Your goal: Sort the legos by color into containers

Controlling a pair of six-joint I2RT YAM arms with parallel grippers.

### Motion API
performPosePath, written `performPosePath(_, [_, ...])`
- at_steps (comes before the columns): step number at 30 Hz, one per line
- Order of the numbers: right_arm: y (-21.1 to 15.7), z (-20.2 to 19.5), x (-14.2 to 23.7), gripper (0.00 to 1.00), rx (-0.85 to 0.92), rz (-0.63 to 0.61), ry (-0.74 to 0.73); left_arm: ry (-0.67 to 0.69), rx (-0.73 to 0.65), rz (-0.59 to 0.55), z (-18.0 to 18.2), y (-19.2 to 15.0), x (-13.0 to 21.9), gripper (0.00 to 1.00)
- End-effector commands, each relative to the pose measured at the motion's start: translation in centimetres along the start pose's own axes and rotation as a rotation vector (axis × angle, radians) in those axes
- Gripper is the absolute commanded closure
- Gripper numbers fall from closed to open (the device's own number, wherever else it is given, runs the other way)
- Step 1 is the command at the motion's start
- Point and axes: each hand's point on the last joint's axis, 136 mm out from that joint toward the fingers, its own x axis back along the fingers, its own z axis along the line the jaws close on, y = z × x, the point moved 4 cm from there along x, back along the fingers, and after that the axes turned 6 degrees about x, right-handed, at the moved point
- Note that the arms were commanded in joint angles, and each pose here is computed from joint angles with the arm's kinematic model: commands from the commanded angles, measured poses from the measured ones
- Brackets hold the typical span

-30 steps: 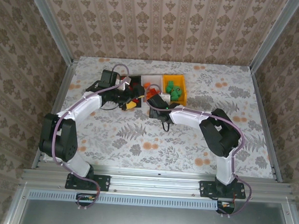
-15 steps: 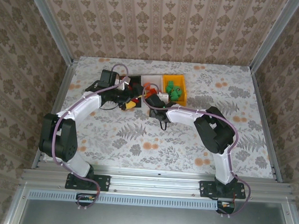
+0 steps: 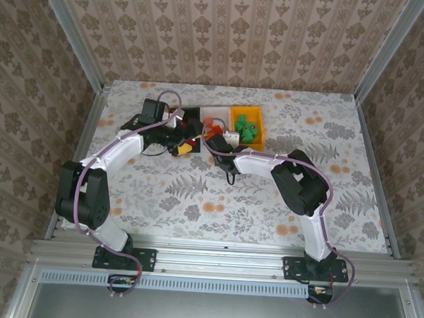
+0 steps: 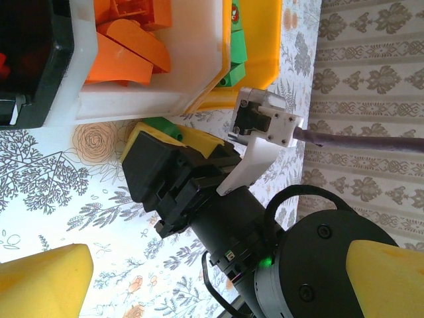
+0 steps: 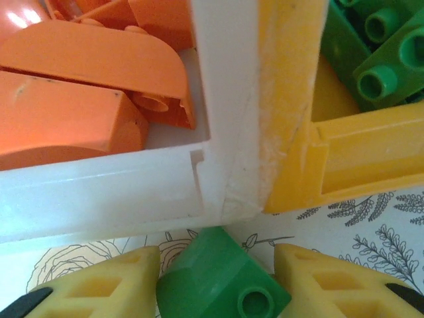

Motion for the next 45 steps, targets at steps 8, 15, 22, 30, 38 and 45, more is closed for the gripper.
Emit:
performPosePath(8, [-0.6,-0.1,0.3,0.62,0.019,-0.036,-0.031,-0.017,-0.005,-0.002,-0.5,0.0,0.5,0.00])
performPosePath(15, [-1.0,0.0,1.6,0.63,0.032,-0.059,-0.011,-0.015,-0.003,-0.002,-0.5,0.0,0.4,0.00])
performPosePath(22, [-1.0,-0.5,2.8,0.64,0.036,-0.081,0.001,-0.015,-0.003,-0.001,-0.4,0.0,0.4,0.00])
performPosePath(30, [0.7,-1.3,5.0,0.65,0.036,-0.143,0.004,-0.015,-0.003,0.002,-0.4,0.0,0.3,0.00])
performPosePath(38, [3.4,-2.2,7.3,0.65,0.041,-0.209,0.002,-0.012,-0.002,-0.001,-0.4,-0.1,0.3,0.00])
performPosePath(45, [7.5,-5.0,6.2,0.64,0.018,-0.210,-0.007,-0.013,-0.009,-0.013,-0.6,-0.1,0.6,0.00])
